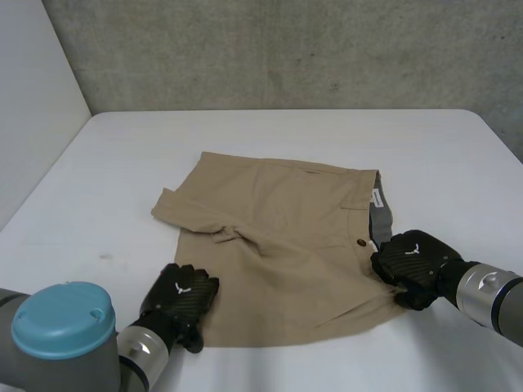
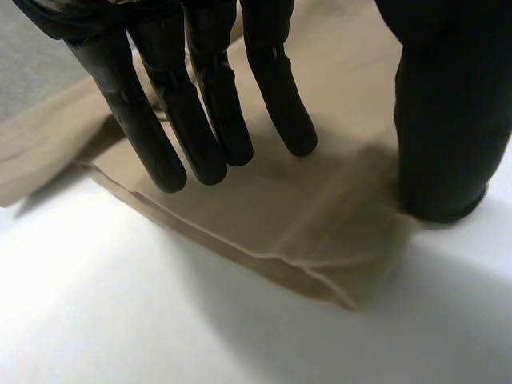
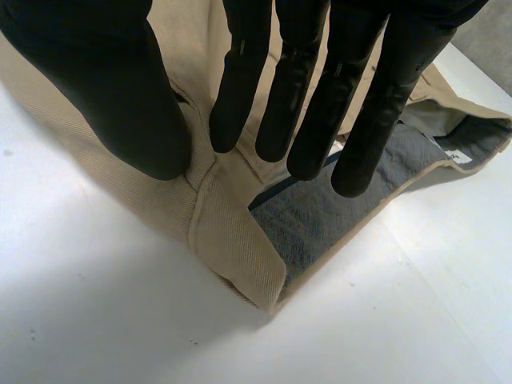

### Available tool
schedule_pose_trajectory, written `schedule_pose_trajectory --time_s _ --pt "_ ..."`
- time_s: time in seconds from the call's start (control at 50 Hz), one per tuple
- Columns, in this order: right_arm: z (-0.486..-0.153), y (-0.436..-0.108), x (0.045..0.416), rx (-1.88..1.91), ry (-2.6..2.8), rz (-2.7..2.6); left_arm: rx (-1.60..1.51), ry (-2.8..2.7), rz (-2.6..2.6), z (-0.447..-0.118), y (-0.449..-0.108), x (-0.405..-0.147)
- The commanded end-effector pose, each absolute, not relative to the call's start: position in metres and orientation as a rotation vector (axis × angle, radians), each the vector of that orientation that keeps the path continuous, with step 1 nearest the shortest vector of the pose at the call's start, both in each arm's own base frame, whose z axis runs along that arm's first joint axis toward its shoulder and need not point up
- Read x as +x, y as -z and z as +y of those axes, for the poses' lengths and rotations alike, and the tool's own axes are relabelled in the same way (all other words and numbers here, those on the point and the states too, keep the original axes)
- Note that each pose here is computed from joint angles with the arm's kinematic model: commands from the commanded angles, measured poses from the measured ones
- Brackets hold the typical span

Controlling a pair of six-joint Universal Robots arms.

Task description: Fold the shorts.

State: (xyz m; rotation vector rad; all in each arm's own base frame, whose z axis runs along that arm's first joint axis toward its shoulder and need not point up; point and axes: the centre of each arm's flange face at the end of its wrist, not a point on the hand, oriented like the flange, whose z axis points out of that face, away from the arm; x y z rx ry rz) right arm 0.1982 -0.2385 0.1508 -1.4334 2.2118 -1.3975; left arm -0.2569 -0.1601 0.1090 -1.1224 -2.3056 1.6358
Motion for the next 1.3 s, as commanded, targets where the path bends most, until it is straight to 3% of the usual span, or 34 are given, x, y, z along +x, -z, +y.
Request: schedule_pose_trajectory --time_s 0.02,0.3,0.42,0.56,0.66,0.8,0.88,1.08,1.3 --pt "-0.239 -0.151 0.198 -1.433 1.399 2.212 -1.1 -1.736 -2.282 -0.174 -0.12 -0.262" --pt "-0.239 -0.151 0.199 -1.412 1.406 2.214 -1.142 -1.807 -2.255 -0.184 -0.13 -0.265" --pt "-0.238 -0.151 0.197 -1.397 1.384 2.25 -1.168 -1.835 -2.248 -0.177 -0.154 -0.258" --pt "-0.23 -0.169 0.196 -1.414 1.371 2.264 -1.263 -1.729 -2.311 -0.148 -0.187 -0.239" --pt "-0.205 -0.192 0.193 -1.474 1.265 2.275 -1.28 -1.644 -2.365 -0.127 -0.206 -0.224" --pt "-0.174 -0.194 0.186 -1.64 1.004 2.278 -1.367 -1.406 -2.384 -0.092 -0.201 -0.211" --pt "-0.177 -0.194 0.175 -1.668 0.964 2.332 -1.367 -1.356 -2.392 -0.088 -0.196 -0.209" --pt "-0.207 -0.197 0.174 -1.538 1.211 2.359 -1.226 -1.614 -2.364 -0.137 -0.213 -0.215" --pt "-0.272 -0.211 0.203 -1.31 1.595 2.345 -1.13 -1.989 -2.144 -0.249 -0.237 -0.267"
